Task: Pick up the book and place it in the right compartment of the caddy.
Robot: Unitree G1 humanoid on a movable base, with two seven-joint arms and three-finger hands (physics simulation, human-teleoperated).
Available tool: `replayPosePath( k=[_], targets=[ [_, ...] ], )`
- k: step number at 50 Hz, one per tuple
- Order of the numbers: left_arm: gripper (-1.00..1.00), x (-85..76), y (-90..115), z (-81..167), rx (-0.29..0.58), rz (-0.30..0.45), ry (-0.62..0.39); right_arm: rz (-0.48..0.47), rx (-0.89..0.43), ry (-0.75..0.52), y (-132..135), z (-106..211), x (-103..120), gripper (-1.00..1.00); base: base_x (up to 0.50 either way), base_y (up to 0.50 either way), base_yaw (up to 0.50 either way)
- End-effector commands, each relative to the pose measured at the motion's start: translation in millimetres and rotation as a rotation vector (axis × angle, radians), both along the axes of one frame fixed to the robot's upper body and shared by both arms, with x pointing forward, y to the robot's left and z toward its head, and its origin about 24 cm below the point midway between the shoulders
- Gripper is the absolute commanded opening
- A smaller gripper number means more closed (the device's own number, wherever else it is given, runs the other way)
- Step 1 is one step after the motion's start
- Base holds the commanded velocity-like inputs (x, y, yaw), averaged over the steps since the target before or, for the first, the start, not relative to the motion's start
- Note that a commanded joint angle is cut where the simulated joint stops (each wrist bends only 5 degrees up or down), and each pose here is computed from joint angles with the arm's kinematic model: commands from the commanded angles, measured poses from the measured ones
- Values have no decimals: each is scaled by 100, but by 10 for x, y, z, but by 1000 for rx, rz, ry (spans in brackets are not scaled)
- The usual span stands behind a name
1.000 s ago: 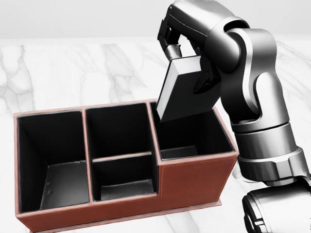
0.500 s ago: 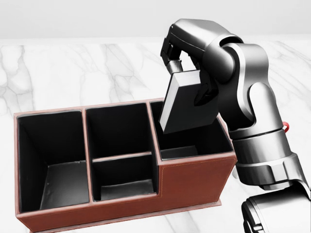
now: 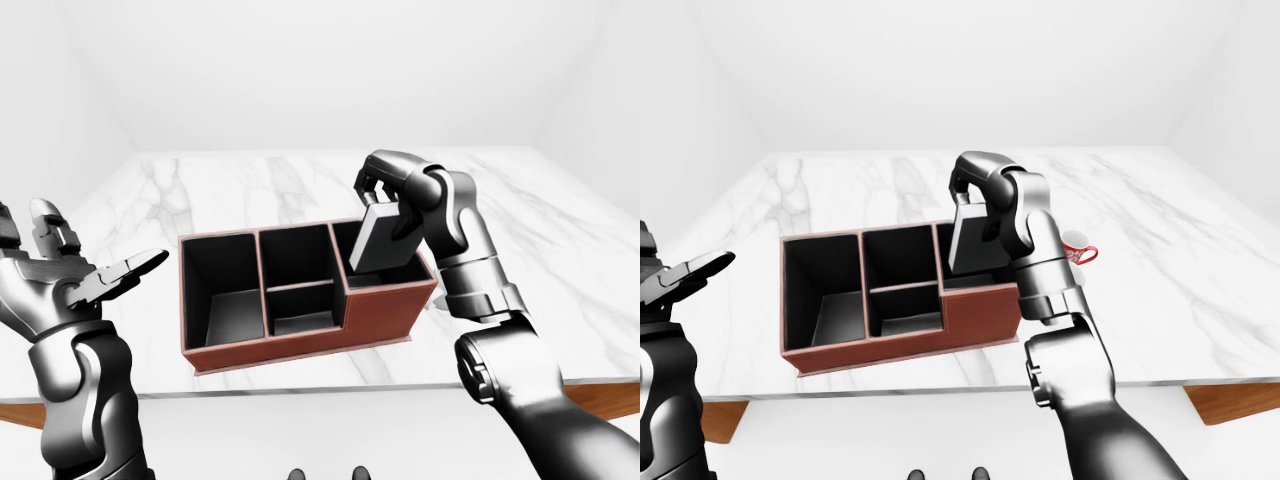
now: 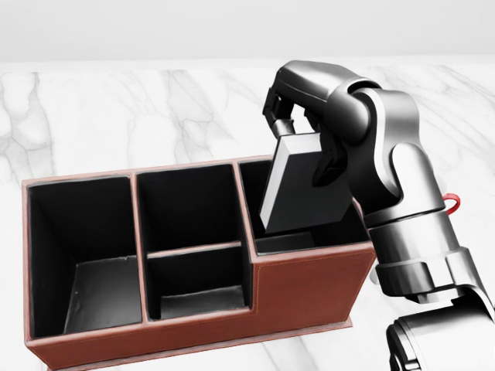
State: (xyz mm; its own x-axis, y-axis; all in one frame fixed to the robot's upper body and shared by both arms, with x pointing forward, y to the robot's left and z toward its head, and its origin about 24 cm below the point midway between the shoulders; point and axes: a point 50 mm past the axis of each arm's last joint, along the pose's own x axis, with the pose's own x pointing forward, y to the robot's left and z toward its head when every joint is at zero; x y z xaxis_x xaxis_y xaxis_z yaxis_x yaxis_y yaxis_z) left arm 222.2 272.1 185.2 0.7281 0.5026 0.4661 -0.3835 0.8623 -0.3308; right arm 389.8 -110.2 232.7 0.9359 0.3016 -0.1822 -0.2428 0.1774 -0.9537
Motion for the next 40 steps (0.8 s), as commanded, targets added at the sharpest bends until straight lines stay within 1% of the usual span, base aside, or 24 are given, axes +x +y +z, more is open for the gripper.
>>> replayPosePath(
  k=[1,15,40],
  targets=[
    [100,2,1,-5,-1,0,2,-18,3,50,-49,-94,45,-100,0,0,0],
    [100,-3,1,0,0,0,-1,-36,5,139,-93,-286,99,-100,0,0,0],
    [100,5,4,-11,-2,-1,5,-54,1,242,-118,-488,152,-100,0,0,0]
  ],
)
